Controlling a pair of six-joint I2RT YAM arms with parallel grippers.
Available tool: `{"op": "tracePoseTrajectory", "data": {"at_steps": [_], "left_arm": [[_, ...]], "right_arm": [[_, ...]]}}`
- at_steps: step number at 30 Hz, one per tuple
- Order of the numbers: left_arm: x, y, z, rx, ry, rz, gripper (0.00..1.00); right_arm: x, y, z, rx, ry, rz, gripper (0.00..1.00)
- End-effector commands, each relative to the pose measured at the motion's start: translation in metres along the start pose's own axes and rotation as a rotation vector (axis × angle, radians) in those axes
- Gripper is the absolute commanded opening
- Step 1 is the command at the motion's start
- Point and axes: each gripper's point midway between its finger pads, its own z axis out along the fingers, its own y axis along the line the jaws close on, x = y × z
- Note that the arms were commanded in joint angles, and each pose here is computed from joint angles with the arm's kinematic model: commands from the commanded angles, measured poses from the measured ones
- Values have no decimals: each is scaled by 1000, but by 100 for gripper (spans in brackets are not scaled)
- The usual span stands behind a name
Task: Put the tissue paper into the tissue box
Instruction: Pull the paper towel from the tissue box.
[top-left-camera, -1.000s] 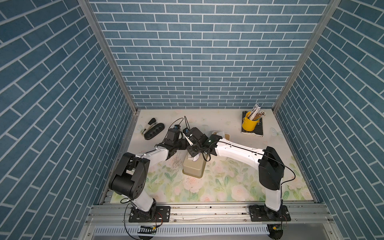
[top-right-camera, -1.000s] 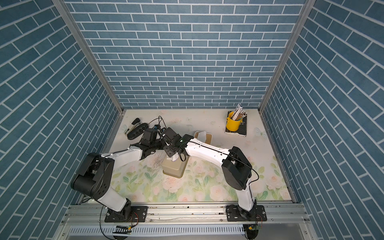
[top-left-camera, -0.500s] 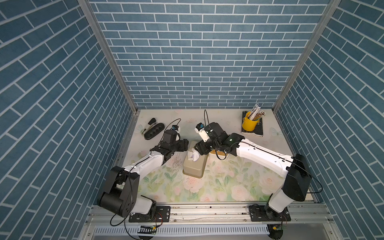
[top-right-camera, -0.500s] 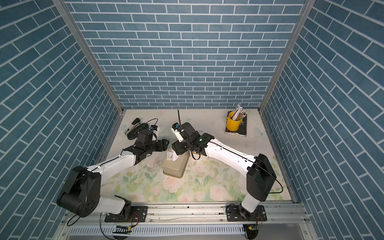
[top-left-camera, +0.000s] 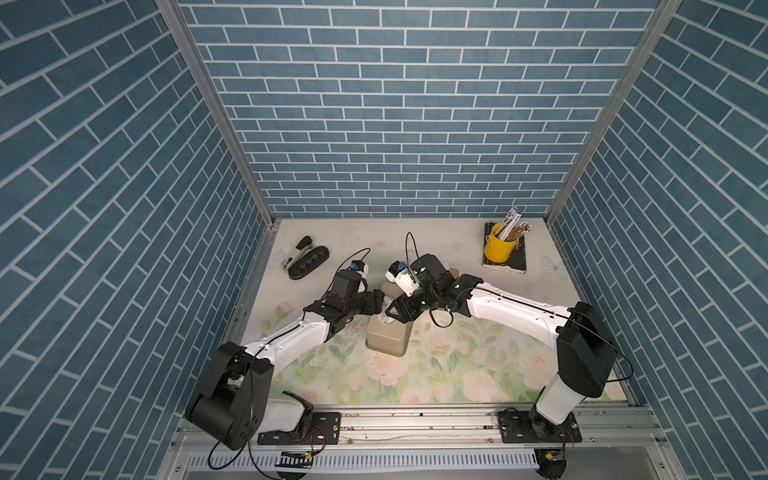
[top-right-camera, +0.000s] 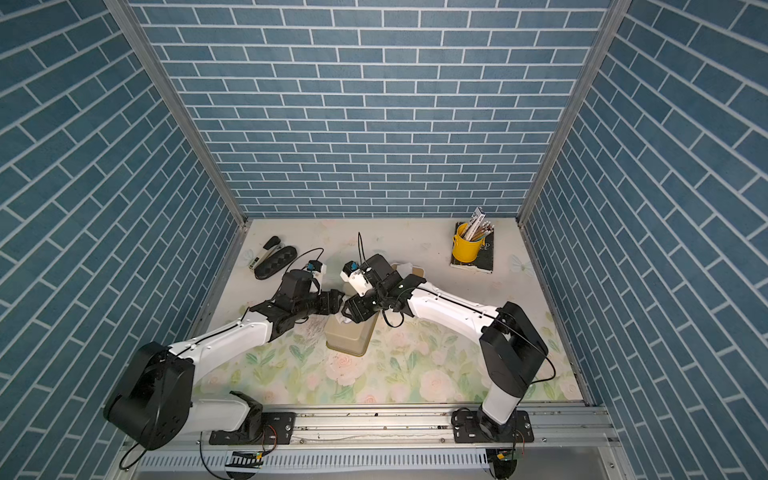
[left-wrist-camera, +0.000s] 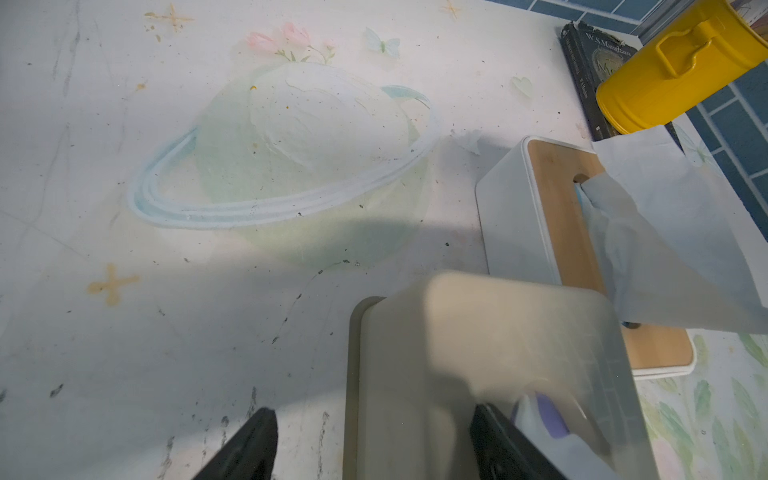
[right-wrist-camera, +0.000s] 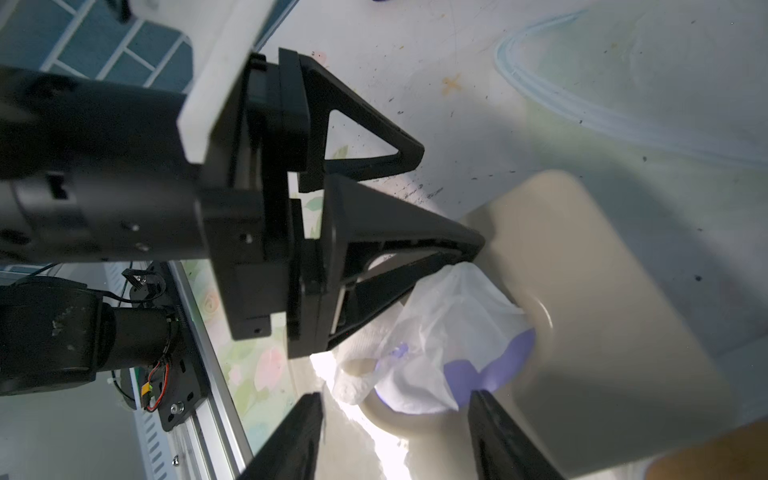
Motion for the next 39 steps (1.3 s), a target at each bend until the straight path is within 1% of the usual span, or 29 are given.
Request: {"op": "tracePoseTrajectory", "data": {"at_steps": [1, 4, 7, 8, 11, 13, 17, 20, 28, 33, 34, 38, 39], "left_arm": [[38, 14, 6, -57, 121, 6, 78], [39, 15, 6, -64, 122, 8, 78], [41, 17, 8, -74, 127, 10, 78], [42, 18, 9, -78, 130, 10, 78], [44, 20, 10, -82, 132, 8, 78], [45, 21, 11, -85, 133, 7, 77], [43, 23, 9, -103, 124, 12, 77], [41, 25, 9, -116, 122, 15, 77], [33, 23, 9, -118, 106, 21, 76], [29, 22, 10, -116, 97, 22, 76], [28, 22, 10, -116, 98, 22, 76], [24, 21, 10, -119, 95, 29, 76], [22, 22, 9, -126, 94, 36, 76]], "right_arm": [[8, -4, 9, -14, 19, -4, 59], [14, -9, 13, -8, 32, 6, 58], [17, -10, 16, -16, 44, 11, 53], [18, -10, 18, -22, 48, 14, 49], [21, -9, 20, -28, 59, 23, 31], [19, -9, 20, -29, 56, 37, 21], [10, 2, 15, -55, 37, 52, 10], [-1, 8, 8, -62, 13, 68, 6], [-22, 16, -4, -27, 25, 75, 6], [-20, 23, -5, -1, 61, 64, 7], [-17, 26, -4, -4, 69, 62, 9], [-12, 33, -5, -22, 73, 55, 24], [-13, 33, -8, -19, 61, 53, 29]]}}
